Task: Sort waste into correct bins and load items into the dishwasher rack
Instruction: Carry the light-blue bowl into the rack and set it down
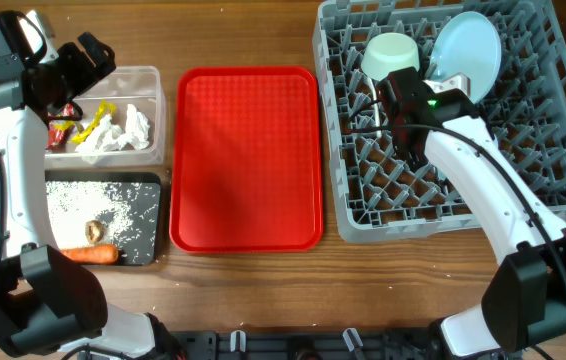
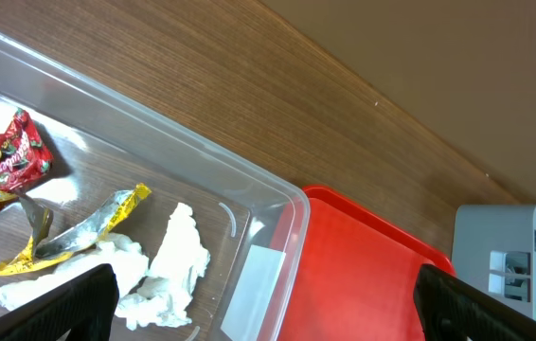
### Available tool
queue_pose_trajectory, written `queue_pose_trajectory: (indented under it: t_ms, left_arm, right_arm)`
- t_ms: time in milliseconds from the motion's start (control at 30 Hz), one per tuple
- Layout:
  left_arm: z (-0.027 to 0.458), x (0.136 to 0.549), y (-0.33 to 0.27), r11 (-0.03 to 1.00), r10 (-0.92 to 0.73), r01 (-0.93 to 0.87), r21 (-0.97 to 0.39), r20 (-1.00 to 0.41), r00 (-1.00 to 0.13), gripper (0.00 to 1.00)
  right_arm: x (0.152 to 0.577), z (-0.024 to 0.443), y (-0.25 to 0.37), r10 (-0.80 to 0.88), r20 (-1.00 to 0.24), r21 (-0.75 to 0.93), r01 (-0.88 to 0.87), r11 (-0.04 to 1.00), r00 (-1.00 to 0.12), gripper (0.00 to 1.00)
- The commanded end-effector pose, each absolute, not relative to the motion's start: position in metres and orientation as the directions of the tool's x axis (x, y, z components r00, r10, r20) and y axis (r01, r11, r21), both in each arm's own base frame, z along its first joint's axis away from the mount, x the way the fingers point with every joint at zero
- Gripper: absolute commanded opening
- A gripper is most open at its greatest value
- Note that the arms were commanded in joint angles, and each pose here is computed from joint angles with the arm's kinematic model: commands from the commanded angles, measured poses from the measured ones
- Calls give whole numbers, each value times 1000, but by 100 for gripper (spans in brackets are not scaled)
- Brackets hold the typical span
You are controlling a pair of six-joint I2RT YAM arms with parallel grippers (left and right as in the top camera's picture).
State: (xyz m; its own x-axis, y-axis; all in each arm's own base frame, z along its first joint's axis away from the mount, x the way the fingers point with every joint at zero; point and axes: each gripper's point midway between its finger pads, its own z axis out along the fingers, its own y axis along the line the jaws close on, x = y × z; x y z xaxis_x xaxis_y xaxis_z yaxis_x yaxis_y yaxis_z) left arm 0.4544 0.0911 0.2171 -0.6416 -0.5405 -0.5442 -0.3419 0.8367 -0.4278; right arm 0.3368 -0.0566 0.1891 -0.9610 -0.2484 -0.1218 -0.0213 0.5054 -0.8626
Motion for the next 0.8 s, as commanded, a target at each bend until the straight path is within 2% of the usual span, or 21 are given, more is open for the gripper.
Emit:
queue_pose_trajectory:
  t_ms: [0,167,300,467,767]
  left_arm:
    - [229,455,95,841,-537,-336,-424,-570,-622,100]
    - [229,455,95,841,-537,-337,-424,-570,-622,100]
    - [229,455,95,841,-537,-336,-424,-570,-622,100]
    - [229,455,95,841,-537,-336,-424,-570,-622,100]
    - [229,455,95,841,-537,-336,-424,-570,-623,100]
  right_arm:
    - [346,194,-53,-377,40,-880,-211,426,-925,4]
    - [346,174,-39,-391,8,-808,-237,540,-920,5]
    - [346,176,-42,-393,21,-819,-241,521,-919,4]
    - [353,186,-50,-437,105,-848,-310,429,-893,4]
    - [358,188,-55,-434,89,-853,-293,432,-897,4]
